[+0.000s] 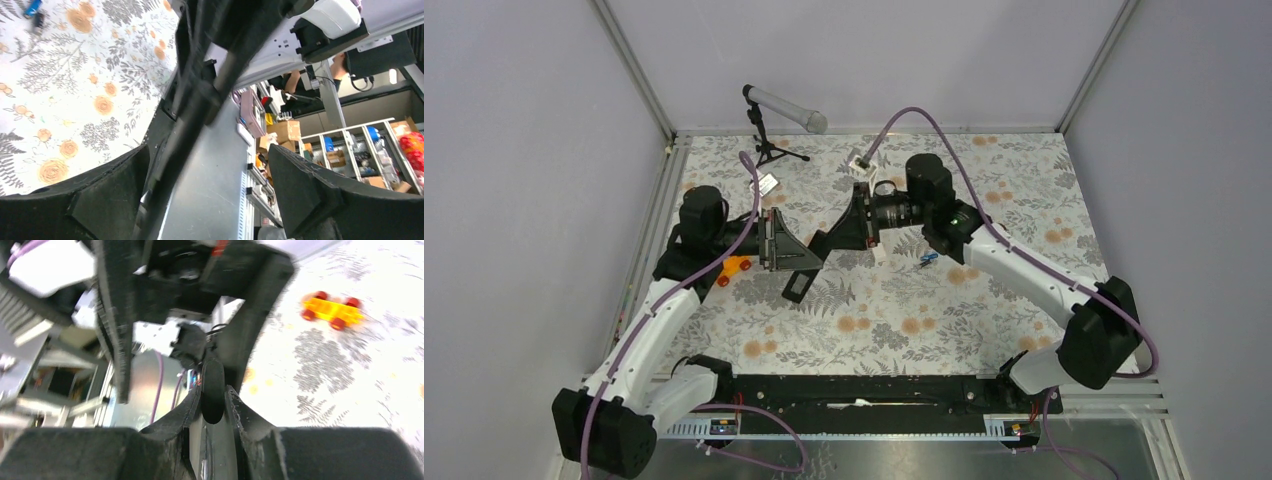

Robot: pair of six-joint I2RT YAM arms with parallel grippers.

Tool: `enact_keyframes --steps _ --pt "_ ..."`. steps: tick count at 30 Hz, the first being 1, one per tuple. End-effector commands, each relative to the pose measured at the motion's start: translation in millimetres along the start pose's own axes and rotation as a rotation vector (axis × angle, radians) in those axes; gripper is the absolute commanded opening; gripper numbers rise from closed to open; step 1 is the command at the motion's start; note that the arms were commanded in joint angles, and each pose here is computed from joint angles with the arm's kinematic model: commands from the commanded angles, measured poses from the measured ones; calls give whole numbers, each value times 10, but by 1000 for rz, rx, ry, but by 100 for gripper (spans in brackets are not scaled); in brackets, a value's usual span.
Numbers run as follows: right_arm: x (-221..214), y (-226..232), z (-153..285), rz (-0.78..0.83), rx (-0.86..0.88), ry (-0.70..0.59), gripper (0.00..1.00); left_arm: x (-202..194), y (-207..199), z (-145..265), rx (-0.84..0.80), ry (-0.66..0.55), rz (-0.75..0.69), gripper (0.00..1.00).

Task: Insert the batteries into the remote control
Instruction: Adjust the remote control.

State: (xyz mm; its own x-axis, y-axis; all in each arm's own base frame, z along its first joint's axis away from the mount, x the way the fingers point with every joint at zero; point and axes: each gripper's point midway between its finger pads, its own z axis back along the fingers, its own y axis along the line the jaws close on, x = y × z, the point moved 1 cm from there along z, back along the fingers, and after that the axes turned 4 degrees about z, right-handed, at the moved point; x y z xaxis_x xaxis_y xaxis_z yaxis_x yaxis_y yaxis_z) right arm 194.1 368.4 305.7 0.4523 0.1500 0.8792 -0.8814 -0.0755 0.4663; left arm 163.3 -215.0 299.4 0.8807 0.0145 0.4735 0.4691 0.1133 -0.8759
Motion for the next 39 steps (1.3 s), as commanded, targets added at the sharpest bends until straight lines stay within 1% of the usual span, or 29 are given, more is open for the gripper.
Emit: enact_keyframes --steps 1,3,5,7,10,14,18,21,23,24,26,31,35,39 --pt "389 -197 297 -77 -244 -186 0 88 66 9 56 -82 -74 93" --pt "463 -237 389 -126 -320 -256 0 99 69 -2 39 -106 -61 93" --pt "531 -238 467 -214 -364 -332 0 115 60 -4 26 -142 -65 93" --pt "587 -183 524 -282 -363 -411 0 139 61 2 28 -185 -65 93" --pt "660 -92 575 -372 -322 -507 0 191 59 0 12 -245 -23 93" --pt "637 -105 582 -447 -306 -546 0 273 -142 26 -78 -315 -1 88" --pt "580 -133 598 -496 -306 -570 0 352 -345 71 -129 -363 11 78" --pt "556 -143 664 -517 -339 -599 0 378 -385 88 -119 -380 19 77" --pt "555 -146 721 -513 -364 -625 0 374 -334 81 -93 -377 25 78" --pt "557 -140 736 -509 -369 -631 0 369 -313 73 -85 -368 32 77" --pt "545 -143 734 -499 -370 -624 0 350 -290 59 -89 -348 47 69" --pt "492 -84 648 -475 -289 -593 0 330 -273 41 -95 -319 70 44" --pt "409 -57 635 -463 -272 -570 0 363 -287 42 -89 -326 66 33" --pt "358 -15 633 -445 -263 -545 0 378 -227 27 -73 -324 69 16"
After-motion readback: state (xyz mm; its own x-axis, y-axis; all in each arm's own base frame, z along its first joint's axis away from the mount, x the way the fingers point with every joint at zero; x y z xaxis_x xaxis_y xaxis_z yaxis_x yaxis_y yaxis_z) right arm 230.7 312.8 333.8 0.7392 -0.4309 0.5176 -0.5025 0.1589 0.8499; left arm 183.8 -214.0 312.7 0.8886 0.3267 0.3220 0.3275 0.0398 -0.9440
